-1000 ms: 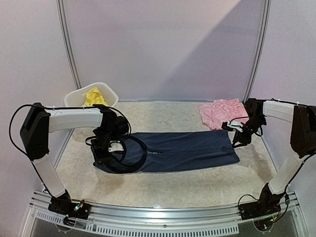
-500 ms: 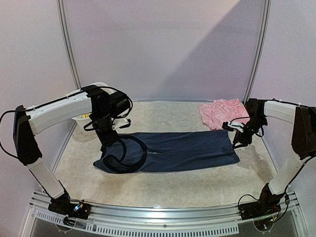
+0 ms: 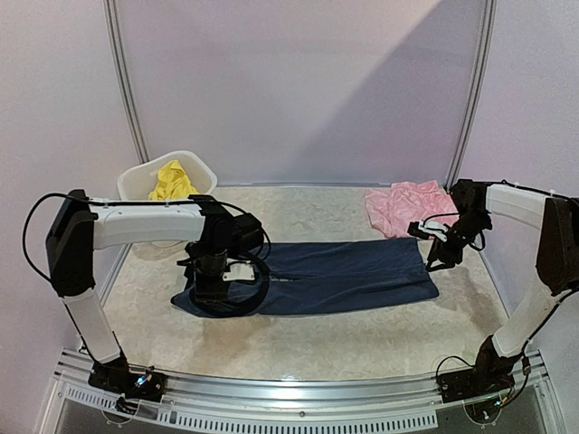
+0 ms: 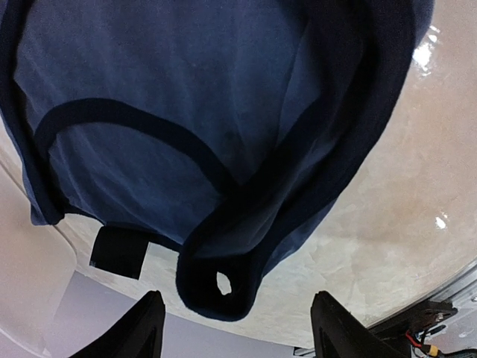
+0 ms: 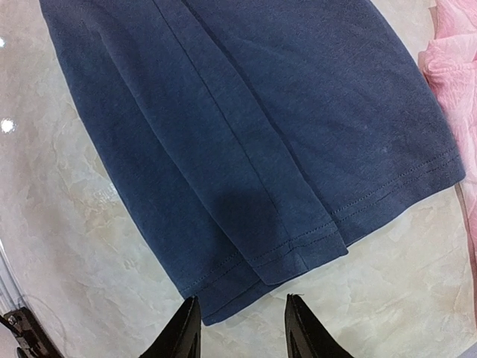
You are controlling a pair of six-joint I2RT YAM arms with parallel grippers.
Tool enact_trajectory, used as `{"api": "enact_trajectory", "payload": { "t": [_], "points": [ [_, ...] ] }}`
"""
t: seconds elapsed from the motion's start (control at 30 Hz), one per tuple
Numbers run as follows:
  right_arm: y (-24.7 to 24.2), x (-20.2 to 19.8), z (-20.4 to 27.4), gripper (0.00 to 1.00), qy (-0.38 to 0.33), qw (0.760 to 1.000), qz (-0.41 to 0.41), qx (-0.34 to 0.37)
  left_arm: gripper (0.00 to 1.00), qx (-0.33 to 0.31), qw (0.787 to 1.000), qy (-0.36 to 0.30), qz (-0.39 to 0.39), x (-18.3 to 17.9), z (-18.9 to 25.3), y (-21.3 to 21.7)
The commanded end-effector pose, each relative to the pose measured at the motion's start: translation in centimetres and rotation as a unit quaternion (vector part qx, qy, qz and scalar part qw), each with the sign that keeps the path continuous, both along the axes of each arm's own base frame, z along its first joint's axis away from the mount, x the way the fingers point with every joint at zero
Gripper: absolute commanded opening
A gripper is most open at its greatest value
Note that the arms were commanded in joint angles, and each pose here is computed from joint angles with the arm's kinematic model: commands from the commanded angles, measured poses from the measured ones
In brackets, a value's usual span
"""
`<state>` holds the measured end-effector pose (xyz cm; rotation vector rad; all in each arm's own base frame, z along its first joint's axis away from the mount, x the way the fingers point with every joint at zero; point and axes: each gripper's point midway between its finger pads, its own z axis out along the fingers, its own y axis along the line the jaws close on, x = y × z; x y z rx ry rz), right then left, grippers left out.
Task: Fold and stack the mixed laundry pile
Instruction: Fold the 1/3-folded tank top at the center of the board, then adjust the rectangle-folded tank top at the center of the board.
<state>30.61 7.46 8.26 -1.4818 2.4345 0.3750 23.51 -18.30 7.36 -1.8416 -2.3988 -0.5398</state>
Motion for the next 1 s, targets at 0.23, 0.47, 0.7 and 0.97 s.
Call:
{"api": "enact_trajectory", "payload": {
  "t": [0.23,0.47,0.7,0.97],
  "points": [
    [0.8,-1.0,0.5,0.4,0.006,1.0,-0.003,0.019,0.62,0.055,0.996,0.015,-0.07,-1.2,-2.1,0.7],
    [0.8,-1.2,0.2,0.4,0.009,1.0,0.0,0.021,0.6,0.099,0.99,0.039,-0.09,-3.7,-3.1,3.9],
    [1.0,-1.3,0.0,0.4,0.01,1.0,0.001,0.026,0.52,0.139,0.985,0.014,-0.098,-2.7,-3.4,5.6],
    [1.0,-1.4,-0.2,0.4,0.009,1.0,0.001,0.024,0.0,0.138,0.987,-0.004,-0.087,-2.1,-2.5,5.6]
  ]
}}
